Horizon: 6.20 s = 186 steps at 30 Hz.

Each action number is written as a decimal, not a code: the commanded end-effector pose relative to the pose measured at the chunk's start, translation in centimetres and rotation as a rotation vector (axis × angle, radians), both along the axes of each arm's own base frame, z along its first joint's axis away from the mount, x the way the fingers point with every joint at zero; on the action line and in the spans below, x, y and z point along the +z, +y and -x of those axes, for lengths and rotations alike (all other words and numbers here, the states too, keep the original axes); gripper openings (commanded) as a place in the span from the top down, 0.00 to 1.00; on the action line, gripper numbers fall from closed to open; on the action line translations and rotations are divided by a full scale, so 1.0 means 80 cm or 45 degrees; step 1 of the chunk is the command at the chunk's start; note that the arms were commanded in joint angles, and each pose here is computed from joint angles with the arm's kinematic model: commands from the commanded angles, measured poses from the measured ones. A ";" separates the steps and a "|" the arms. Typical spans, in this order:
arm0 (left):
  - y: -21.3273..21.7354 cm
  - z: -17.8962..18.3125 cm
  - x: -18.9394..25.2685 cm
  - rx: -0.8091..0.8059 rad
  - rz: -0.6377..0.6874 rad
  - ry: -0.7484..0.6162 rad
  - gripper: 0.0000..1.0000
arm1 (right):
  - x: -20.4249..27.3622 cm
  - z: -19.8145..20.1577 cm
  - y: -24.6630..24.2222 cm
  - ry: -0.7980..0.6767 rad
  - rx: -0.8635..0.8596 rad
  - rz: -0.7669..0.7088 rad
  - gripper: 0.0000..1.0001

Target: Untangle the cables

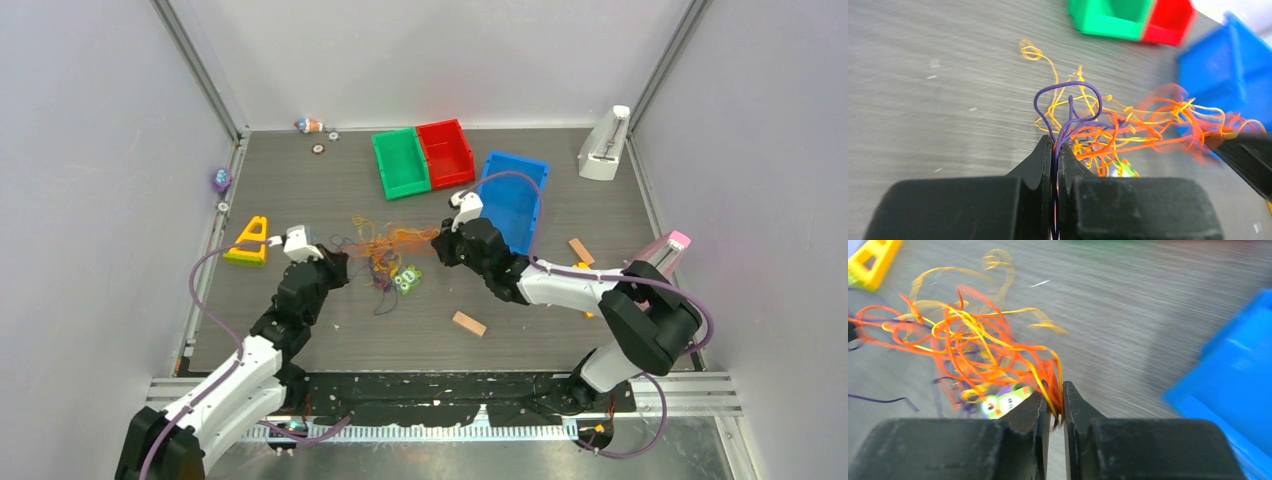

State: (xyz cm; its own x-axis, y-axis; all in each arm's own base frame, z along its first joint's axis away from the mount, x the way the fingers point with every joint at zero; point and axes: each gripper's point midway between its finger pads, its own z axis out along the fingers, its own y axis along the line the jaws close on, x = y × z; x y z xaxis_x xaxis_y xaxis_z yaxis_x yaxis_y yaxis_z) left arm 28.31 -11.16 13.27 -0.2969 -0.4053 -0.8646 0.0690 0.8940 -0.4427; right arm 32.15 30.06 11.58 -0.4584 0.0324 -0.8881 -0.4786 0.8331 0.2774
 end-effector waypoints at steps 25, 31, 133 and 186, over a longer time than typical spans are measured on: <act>0.000 -0.008 0.015 -0.092 -0.214 -0.030 0.37 | 0.066 0.005 -0.022 -0.307 0.056 -0.147 0.46; -0.009 -0.007 0.020 -0.119 -0.276 -0.080 0.16 | 0.052 0.000 -0.006 -0.240 0.100 -0.119 0.21; 0.021 -0.027 -0.024 -0.072 0.001 0.181 1.00 | 0.462 0.047 -0.213 -0.497 -0.498 -0.052 0.95; 0.017 -0.031 -0.029 -0.082 0.011 0.208 1.00 | 0.488 -0.102 -0.236 -0.452 -0.681 -0.021 0.94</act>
State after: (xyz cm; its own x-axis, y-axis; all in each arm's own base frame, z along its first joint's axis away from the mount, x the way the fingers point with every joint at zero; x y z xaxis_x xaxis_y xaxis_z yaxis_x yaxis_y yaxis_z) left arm 29.20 -9.39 8.12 -0.5267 -0.3717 -0.7645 0.0068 0.8974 -0.4411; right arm 40.34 11.06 48.11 -0.0929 0.1829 -0.9787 -0.0424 0.9814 0.1874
